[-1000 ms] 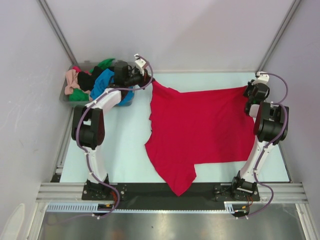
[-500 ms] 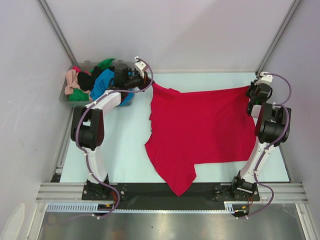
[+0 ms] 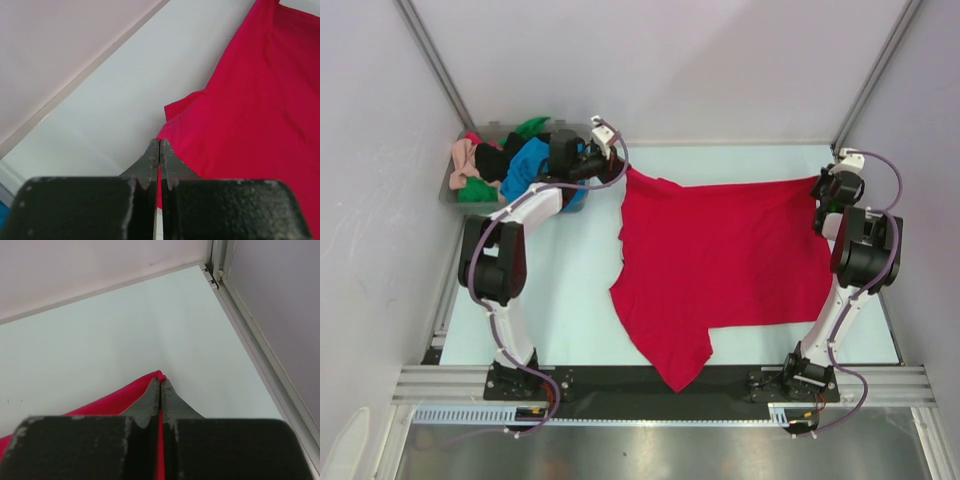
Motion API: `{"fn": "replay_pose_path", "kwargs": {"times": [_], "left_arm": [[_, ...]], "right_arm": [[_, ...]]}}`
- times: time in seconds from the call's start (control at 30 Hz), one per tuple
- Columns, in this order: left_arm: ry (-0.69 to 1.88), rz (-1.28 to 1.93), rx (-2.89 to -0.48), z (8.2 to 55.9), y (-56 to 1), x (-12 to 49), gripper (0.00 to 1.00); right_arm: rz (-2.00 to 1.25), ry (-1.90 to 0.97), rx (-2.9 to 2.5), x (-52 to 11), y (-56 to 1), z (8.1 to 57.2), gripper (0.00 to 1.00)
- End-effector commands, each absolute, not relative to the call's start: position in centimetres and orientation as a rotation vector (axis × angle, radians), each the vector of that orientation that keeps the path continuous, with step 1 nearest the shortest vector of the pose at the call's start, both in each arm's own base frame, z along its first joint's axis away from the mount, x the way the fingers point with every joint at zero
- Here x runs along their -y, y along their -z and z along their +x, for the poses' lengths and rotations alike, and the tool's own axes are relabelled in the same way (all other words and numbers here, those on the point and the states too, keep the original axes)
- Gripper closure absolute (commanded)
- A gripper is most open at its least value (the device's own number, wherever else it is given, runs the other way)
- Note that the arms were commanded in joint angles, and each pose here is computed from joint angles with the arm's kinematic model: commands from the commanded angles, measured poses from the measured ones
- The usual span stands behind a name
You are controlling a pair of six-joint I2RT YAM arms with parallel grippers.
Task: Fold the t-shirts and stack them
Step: Fold the tshirt
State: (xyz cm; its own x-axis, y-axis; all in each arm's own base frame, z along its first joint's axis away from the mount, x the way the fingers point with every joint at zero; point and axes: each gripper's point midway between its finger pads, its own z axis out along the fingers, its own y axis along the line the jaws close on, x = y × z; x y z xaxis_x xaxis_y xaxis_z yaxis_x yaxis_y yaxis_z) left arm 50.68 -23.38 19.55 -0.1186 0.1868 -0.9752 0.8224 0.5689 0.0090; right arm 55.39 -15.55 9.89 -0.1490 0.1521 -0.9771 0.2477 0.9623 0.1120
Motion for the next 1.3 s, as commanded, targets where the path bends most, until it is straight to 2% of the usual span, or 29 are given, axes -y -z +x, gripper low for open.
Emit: {"fn": "replay_pose_path", "kwargs": {"times": [0.0,0.53,1.27], "left_arm": [[0.645,0.912,-1.522,49.5,-23.4,24.1,1.00],[0.611,0.932,-1.517,45.8,-23.5,24.9,1.00],[0.577,0.843,-1.447,45.7,-26.6,24.2,1.00]], "right_arm": [[0.269,0.115,-1.609,16.1,-15.0,55.3,1.00],[0.285,0.107,-1.622,15.6,-14.5,53.3,1.00],[0.347,0.114,-1.617,16.4,-13.8,53.3,1.00]]}}
